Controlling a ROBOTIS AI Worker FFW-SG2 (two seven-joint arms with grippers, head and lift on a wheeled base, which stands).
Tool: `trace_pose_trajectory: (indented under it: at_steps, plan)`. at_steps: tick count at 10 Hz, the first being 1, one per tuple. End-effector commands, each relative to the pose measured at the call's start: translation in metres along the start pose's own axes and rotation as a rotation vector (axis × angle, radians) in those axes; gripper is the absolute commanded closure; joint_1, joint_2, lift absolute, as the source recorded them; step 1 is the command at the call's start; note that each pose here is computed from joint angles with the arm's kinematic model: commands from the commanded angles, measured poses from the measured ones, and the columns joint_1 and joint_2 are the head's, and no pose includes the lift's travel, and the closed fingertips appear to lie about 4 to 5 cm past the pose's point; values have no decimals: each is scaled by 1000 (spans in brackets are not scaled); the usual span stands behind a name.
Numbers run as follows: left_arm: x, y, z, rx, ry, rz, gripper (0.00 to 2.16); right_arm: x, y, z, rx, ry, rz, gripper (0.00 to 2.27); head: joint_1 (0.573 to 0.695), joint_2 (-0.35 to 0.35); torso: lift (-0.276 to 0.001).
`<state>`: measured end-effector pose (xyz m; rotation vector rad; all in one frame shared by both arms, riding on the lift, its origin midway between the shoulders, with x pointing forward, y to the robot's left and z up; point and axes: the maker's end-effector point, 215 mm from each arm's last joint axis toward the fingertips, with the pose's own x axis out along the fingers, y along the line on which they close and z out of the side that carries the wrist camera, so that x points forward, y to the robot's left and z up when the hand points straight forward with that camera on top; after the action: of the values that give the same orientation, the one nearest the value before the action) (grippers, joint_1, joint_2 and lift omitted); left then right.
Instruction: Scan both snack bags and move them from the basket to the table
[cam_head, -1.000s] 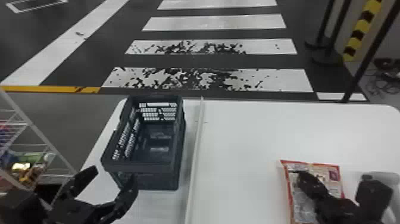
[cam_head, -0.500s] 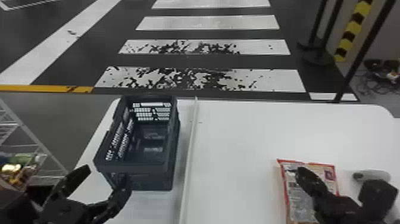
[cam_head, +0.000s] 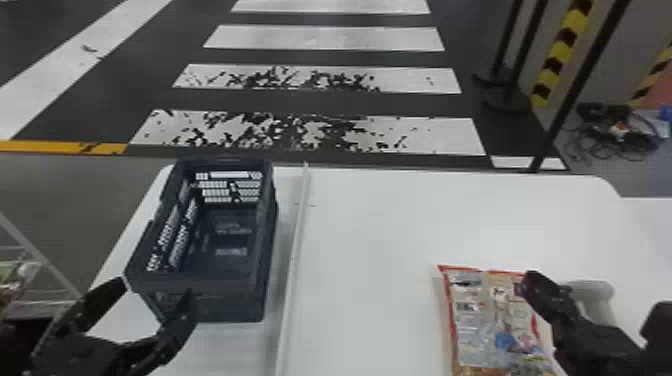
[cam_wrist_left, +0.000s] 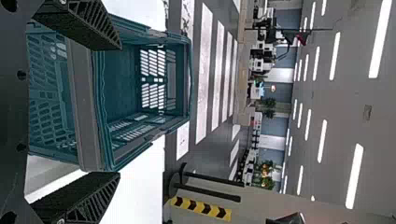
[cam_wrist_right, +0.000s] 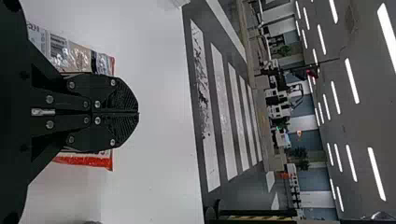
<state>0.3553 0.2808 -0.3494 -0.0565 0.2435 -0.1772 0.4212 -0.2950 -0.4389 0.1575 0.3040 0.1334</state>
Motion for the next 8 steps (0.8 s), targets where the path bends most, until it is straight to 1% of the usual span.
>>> trace_pose_trajectory:
  at_steps: [1,2,3,4,6,8]
  plan:
    - [4,0,-3,-2,2,-4,29,-11,-30,8,-19,-11,-51,1183,695,-12,-98]
    - [5,1,-6,1,8,-5,29,-18,-54,7,-22,-4,-93,1180,695,-45,-98]
    - [6,2,-6,1,8,-5,29,-23,-78,4,-25,2,-130,596,695,-61,-98]
    - [8,3,-7,-1,7,-4,29,-29,-98,2,-32,2,-162,-2,695,-102,-98]
    - [10,5,-9,0,10,-5,29,-35,-128,-4,-45,11,-213,16,695,-173,-98]
    - [10,7,-9,4,12,-5,29,-35,-142,-18,-49,31,-226,46,695,-207,-98]
